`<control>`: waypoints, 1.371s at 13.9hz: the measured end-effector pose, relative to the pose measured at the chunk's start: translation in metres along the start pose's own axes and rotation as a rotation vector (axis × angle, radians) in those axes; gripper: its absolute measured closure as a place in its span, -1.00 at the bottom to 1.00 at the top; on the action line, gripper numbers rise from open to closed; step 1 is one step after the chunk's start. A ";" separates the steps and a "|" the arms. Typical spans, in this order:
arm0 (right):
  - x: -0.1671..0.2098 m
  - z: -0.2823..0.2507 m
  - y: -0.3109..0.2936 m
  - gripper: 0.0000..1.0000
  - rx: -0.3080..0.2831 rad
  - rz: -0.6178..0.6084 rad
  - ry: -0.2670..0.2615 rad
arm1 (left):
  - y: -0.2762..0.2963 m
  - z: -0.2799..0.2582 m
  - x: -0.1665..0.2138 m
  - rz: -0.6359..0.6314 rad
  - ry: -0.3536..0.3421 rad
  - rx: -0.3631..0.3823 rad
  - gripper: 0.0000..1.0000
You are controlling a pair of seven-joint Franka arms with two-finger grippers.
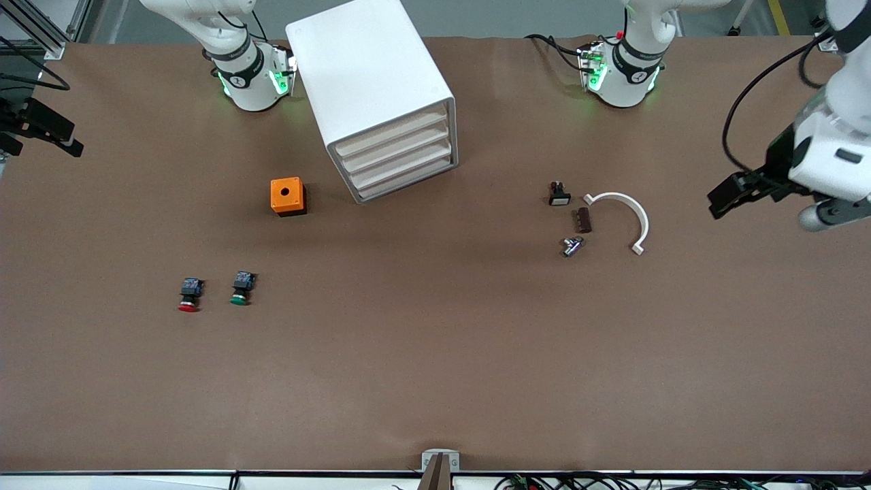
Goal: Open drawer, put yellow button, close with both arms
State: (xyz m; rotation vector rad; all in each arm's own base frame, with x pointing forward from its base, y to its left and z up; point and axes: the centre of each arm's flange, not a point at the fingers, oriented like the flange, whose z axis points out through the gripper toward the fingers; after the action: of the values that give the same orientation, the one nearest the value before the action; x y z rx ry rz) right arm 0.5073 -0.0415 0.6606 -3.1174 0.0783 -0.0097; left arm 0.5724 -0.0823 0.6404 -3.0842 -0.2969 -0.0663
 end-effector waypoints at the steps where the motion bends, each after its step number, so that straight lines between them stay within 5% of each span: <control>1: 0.000 0.000 0.000 -1.00 0.000 0.000 0.000 | -0.010 -0.004 -0.003 0.036 -0.001 -0.006 -1.00; 5: 0.000 0.000 0.000 -1.00 0.000 -0.001 0.001 | -0.032 -0.011 -0.018 0.135 -0.006 -0.015 -1.00; 19: 0.000 0.000 -0.001 -1.00 0.000 -0.001 0.001 | -0.020 -0.011 -0.040 0.173 -0.016 -0.013 -1.00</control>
State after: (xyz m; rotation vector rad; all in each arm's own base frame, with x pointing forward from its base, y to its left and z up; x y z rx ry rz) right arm 0.5074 -0.0409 0.6606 -3.1176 0.0767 -0.0107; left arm 0.5292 -0.0708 0.6501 -3.1096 -0.0295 -0.0378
